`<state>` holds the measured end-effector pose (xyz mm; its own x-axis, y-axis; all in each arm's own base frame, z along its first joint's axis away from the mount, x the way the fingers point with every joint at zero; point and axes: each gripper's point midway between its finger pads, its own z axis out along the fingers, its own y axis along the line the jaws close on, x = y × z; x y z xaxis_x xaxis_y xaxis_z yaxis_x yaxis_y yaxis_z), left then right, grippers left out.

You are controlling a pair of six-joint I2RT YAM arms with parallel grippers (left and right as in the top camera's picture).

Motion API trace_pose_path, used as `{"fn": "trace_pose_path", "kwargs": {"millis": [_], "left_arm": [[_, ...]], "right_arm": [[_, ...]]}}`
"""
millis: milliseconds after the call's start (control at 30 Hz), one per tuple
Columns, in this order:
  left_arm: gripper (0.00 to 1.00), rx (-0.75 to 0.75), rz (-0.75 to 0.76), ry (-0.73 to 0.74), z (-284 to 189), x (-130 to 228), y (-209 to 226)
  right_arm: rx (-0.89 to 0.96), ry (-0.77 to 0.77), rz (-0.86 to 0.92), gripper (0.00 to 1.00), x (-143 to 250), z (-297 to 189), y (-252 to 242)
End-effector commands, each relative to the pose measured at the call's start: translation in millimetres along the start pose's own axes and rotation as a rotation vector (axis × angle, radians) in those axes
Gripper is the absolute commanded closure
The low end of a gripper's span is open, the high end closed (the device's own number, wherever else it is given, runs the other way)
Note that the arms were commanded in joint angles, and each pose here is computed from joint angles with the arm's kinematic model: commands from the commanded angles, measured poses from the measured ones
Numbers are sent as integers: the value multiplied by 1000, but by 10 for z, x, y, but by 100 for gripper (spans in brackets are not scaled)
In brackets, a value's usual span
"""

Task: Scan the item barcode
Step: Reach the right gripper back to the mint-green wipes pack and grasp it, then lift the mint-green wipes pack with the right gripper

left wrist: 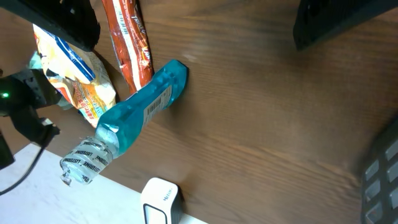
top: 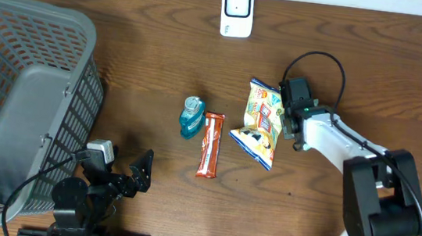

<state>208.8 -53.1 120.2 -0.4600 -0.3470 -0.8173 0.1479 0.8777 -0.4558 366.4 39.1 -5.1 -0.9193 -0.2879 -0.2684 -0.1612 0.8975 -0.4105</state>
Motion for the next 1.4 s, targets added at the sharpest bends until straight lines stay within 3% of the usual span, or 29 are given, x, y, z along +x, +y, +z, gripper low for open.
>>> {"fn": "trace_pose_path", "kwargs": {"millis": [0,200,333,600,700,1033,1367], "left_arm": [[1,-4,-8,34,17,103,35],[1,-4,-8,34,17,103,35],[1,-4,-8,34,17,103,35],[1,-4,-8,34,17,103,35],[1,-4,-8,34,17,103,35],[1,-4,-8,34,17,103,35],[1,-4,-8,34,17,103,35]], "right_arm": [[-219,297,-77,98,888,392,448],[-487,357,19,99,624,41,583],[-728,355,97,99,327,-447,633],[-1297,129,-30,99,39,-1779,670],[-1395,62,-59,99,46,-2078,650],[-1737,110,143,99,18,-2847,625],[-1733,-305,-303,99,236,-2987,625]]}}
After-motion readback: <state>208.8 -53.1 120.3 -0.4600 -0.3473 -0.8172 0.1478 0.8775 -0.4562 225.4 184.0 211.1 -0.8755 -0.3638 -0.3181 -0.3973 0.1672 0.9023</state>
